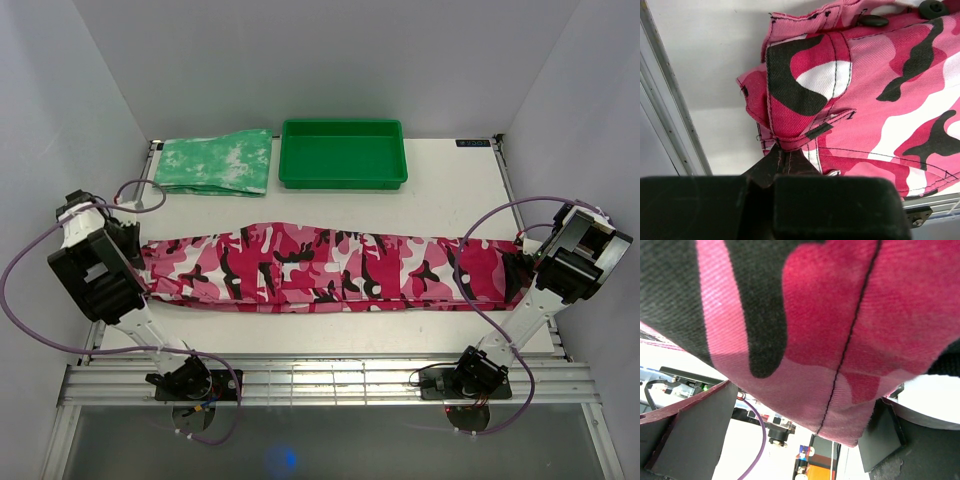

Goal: Fold and stack the trousers
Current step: Fold the trousers

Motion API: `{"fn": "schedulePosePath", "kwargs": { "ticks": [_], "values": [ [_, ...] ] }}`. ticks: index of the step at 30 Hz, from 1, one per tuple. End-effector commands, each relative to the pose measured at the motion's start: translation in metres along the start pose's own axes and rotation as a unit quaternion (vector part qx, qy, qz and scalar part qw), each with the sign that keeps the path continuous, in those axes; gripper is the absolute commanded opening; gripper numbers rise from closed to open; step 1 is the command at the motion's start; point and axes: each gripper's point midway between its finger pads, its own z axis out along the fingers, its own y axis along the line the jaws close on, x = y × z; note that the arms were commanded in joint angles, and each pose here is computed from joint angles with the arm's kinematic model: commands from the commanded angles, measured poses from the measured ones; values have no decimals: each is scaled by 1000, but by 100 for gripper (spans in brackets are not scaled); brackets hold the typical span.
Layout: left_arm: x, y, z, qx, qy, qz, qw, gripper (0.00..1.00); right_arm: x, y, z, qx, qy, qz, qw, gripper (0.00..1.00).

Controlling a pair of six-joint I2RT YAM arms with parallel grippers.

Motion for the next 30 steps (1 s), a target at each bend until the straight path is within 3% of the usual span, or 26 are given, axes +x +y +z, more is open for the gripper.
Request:
{"fn": "schedulePosePath", "kwargs": {
  "ticks": [1,12,22,23,24,26,27,29,30],
  "values": [
    [-13,26,-10,-48,-6,26,998,0,-40,-36,-1,60,-72,-9,996,96],
    [12,42,11,-84,40,60,994,0,-38,-37,-4,66,-72,-8,995,95],
    [2,61,15,-116,38,93,988,0,-38,-35,-4,64,-74,-8,995,95],
    [0,62,15,-116,37,101,987,5,-36,-34,-4,60,-72,-8,996,95],
    [0,56,11,-105,37,104,988,30,-37,-31,-5,53,-77,-9,996,95],
    [-17,42,2,-73,2,124,990,50,-38,-24,-7,44,-80,-13,996,95],
    [-27,14,-16,-19,-33,147,988,85,-41,-13,-11,30,-95,-28,995,96],
    [-37,-4,-28,9,-66,160,985,90,-43,-9,-12,28,-97,-34,994,96],
    [-46,-13,-42,22,-83,181,980,98,-43,-5,-14,23,-102,-38,994,96]
  ]
}}
